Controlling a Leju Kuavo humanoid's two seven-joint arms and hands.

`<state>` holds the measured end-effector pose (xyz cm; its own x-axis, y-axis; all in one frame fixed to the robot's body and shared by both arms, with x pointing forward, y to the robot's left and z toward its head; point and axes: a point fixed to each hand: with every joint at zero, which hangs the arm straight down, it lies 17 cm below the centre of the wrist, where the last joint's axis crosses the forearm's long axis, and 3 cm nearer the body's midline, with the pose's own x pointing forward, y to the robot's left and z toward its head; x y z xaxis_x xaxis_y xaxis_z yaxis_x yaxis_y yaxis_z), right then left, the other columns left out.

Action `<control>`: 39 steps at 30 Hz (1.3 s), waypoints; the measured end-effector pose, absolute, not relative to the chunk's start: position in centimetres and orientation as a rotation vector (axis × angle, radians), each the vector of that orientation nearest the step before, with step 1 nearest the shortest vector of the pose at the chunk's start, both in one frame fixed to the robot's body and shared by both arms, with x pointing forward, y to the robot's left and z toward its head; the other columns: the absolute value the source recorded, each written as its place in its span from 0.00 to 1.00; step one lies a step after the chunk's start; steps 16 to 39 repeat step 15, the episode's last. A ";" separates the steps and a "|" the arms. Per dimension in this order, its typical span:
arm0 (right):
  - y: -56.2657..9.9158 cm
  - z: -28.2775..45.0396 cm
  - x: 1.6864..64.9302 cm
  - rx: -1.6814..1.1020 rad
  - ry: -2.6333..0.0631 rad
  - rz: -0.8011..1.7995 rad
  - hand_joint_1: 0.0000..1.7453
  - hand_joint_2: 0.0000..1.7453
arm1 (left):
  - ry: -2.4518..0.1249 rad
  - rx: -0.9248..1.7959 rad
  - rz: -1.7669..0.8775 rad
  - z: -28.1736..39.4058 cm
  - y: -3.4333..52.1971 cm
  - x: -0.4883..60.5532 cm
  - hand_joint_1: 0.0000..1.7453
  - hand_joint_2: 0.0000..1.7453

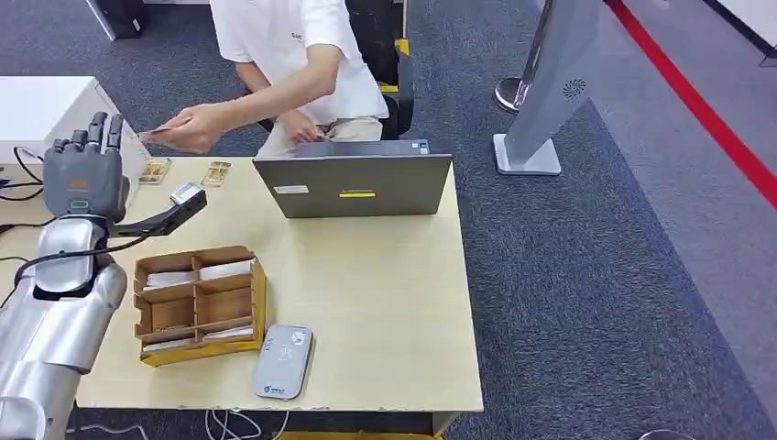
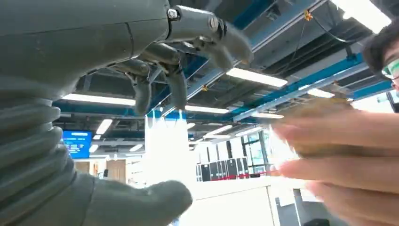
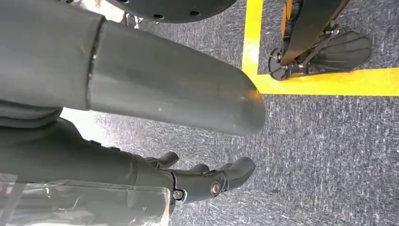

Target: Pass the card to the sensor for recognition and then transmit it.

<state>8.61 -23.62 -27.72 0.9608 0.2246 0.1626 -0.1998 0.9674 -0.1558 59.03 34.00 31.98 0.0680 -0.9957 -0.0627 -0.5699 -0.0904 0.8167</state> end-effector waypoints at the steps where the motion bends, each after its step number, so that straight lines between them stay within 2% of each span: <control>1: -23.6 -27.7 8.6 -0.139 -0.180 0.215 0.00 0.00 | -1.570 1.729 -0.878 32.0 34.0 58.9 0.00 1.00; 8: -23.5 -27.8 8.4 -0.138 -0.179 0.202 0.00 0.00 | -1.633 1.717 -0.836 32.5 34.0 57.0 0.00 1.00; 15: -23.4 -27.8 8.0 -0.129 -0.179 0.200 0.00 0.00 | -1.622 1.705 -0.709 33.6 40.4 55.3 0.00 1.00; 39: -23.4 -27.8 8.0 -0.129 -0.179 0.200 0.00 0.00 | -1.622 1.705 -0.709 33.6 40.4 55.3 0.00 1.00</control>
